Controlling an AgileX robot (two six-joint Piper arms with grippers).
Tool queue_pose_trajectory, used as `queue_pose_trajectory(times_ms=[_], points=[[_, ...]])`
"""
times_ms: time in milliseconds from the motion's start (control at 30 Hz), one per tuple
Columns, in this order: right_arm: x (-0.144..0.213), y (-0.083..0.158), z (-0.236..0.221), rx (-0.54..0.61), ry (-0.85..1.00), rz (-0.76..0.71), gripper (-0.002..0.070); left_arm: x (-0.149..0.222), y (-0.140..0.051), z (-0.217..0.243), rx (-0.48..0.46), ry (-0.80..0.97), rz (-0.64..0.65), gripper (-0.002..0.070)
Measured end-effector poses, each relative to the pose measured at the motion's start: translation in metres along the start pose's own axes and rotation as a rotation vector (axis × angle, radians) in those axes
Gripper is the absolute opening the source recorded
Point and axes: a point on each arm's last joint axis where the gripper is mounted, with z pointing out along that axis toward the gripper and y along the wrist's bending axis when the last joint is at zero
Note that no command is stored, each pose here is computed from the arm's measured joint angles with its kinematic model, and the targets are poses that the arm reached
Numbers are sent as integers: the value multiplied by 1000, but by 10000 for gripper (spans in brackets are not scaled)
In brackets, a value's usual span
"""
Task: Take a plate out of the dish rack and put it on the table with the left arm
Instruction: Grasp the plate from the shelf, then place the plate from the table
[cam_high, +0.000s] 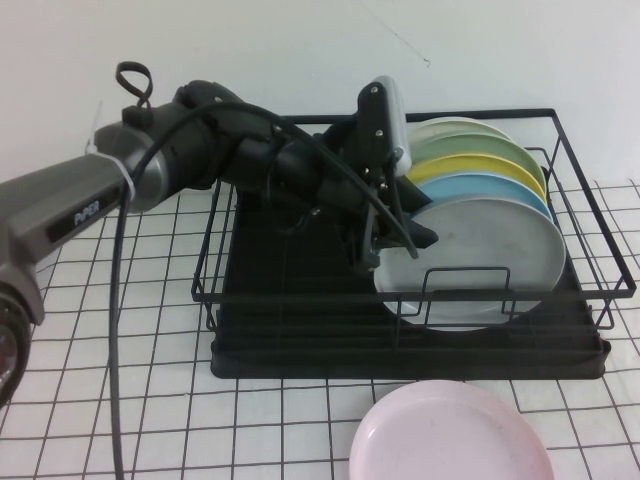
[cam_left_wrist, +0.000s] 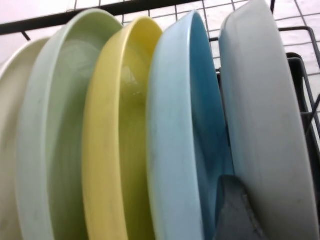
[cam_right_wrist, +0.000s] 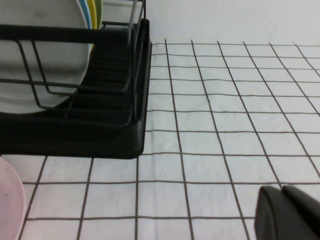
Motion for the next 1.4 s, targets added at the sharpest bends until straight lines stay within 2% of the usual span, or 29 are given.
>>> queue_pose_trajectory(times_ms=[200, 267, 400, 600, 767, 900, 967, 1033, 1133, 1300, 1400], points=[[0, 0, 0, 0, 0, 0, -1, 1, -1, 10, -10, 3, 8, 317], [0, 0, 0, 0, 0, 0, -1, 2, -1, 11, -10, 5, 5, 291], [0, 0, 0, 0, 0, 0, -1, 3, 1, 13, -34, 3, -17, 125], [0, 0, 0, 0, 0, 0, -1, -6, 1, 7, -58, -3, -61, 123], [0, 0, 0, 0, 0, 0, -1, -37, -4, -20, -109, -40, -54, 118], [0, 0, 0, 0, 0, 0, -1, -68, -13, -49, -144, -91, -29, 117], [0, 0, 0, 0, 0, 0, -1, -82, -20, -62, -127, -115, -26, 81], [0, 0, 0, 0, 0, 0, -1, -92, -27, -73, -123, -128, -20, 81], [0, 0, 0, 0, 0, 0, -1, -108, -37, -92, -129, -136, -72, 81], [0, 0, 0, 0, 0, 0, -1, -130, -63, -121, -121, -91, -368, 81], [0, 0, 0, 0, 0, 0, -1, -136, -87, -120, -79, 40, -483, 81]])
